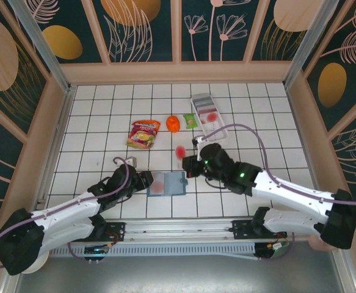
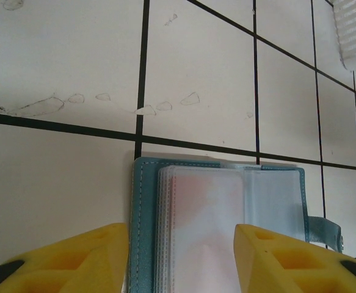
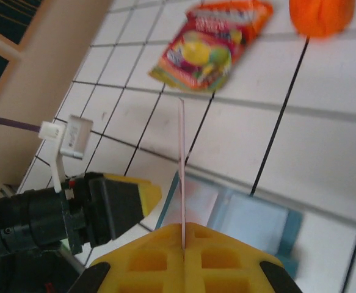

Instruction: Put the credit cards into the card holder

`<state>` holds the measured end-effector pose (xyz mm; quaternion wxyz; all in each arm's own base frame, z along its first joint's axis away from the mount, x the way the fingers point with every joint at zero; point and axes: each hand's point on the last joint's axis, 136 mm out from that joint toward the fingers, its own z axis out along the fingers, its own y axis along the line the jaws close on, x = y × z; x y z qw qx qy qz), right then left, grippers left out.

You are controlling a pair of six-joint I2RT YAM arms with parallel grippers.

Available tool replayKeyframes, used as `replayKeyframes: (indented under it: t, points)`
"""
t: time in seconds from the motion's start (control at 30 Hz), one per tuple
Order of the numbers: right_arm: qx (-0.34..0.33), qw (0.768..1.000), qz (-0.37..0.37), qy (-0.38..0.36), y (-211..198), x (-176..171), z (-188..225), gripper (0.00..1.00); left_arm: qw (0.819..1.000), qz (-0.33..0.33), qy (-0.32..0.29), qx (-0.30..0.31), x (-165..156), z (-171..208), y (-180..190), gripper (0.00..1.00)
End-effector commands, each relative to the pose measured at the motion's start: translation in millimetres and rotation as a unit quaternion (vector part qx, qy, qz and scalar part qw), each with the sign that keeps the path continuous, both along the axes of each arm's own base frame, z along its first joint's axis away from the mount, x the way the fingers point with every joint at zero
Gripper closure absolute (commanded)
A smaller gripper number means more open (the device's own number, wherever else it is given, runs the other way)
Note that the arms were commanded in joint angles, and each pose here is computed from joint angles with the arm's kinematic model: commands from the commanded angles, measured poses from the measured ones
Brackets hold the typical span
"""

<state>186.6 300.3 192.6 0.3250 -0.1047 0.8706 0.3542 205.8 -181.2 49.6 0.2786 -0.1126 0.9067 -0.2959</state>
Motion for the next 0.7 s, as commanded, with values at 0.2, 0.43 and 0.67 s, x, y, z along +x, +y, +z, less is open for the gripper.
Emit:
replayKeyframes:
  t: [0.2,0.43,0.67]
  points:
    - [0.046,0.985,-0.074,0.15,44,-15,-64,1.0,1.0,-0.01,0.007,-0.027,-4,2,-9,0.54]
    - [0.012,0.977,-0.077,0.196,49,-22,-109,1.0,0.999,-0.02,0.016,-0.025,-6,-3,-12,0.58]
    - [0.0,0.976,-0.073,0.207,48,-26,-127,1.0,0.998,-0.05,0.031,-0.031,-13,-10,-20,0.62]
